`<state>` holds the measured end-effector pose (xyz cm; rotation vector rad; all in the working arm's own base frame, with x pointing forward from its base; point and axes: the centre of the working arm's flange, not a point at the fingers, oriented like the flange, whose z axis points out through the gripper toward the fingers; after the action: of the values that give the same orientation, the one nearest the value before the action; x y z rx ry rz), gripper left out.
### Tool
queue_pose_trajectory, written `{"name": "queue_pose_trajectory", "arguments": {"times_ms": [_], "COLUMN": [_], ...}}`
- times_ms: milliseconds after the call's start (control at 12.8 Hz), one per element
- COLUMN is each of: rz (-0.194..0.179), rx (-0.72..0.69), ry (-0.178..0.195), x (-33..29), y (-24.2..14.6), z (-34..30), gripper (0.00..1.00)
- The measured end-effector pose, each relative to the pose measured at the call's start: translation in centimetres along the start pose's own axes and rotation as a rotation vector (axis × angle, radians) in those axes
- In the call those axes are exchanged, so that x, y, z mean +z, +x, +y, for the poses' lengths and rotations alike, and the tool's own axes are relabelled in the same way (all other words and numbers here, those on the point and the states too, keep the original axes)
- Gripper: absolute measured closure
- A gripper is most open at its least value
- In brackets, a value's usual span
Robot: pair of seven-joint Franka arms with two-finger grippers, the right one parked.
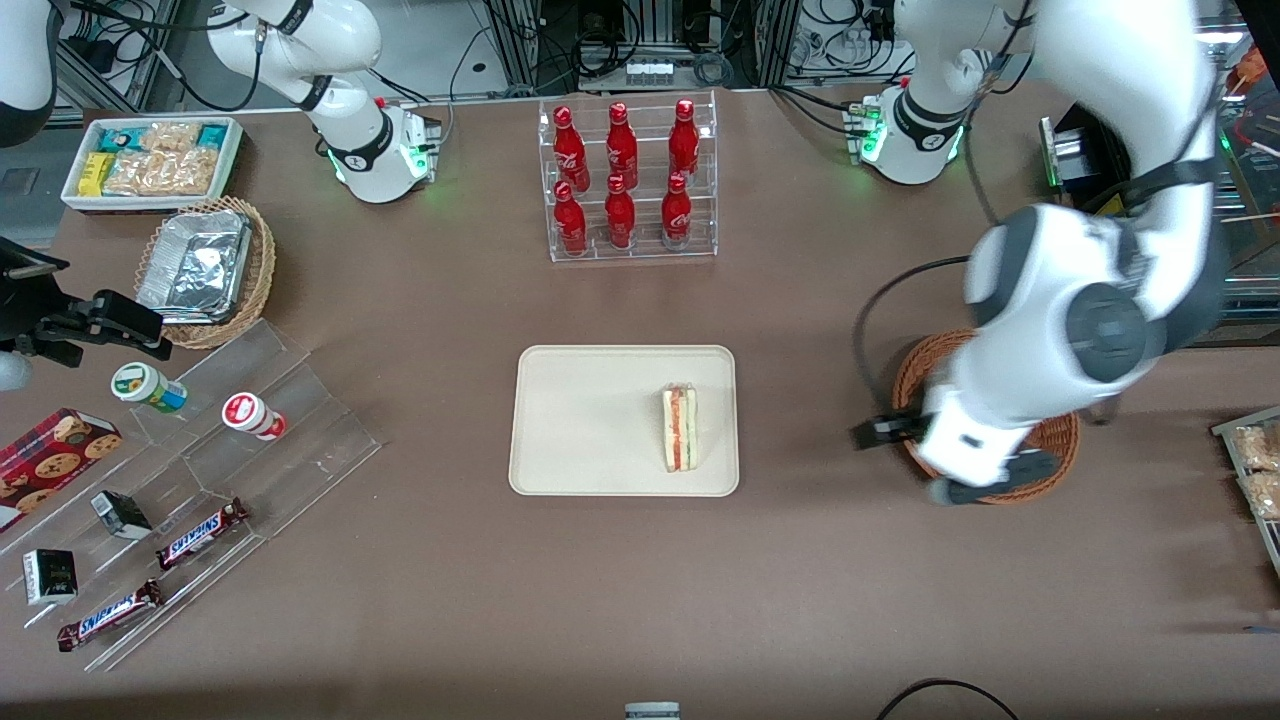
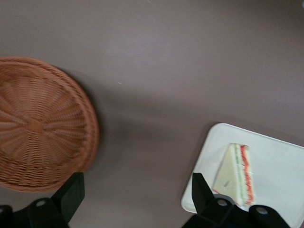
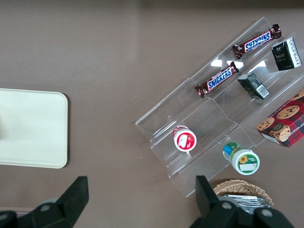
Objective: Place sandwich from basket to tray
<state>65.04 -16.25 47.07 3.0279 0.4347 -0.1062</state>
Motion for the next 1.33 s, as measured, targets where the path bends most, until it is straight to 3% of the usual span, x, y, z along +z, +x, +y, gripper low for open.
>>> {"name": "queue_pose_trajectory", "arguments": {"times_ms": [313,470,704,1096,1330], "rz": [0.037,0.043,0.022,0.038,0.017], "rx": [0.097,0.143,0.217,0.246,0.251], "ry": [0.081,0.092,0.11,0.111,0.116], "x": [-2.7,-5.1,-9.6,-15.3,-14.8], "y": [-3.1,-4.9,-7.5,-10.0,-10.0], "z": [-5.3,-8.5,-12.3,-12.5,-12.2], "gripper": [0.0,0.0,0.0,0.0,0.0]}}
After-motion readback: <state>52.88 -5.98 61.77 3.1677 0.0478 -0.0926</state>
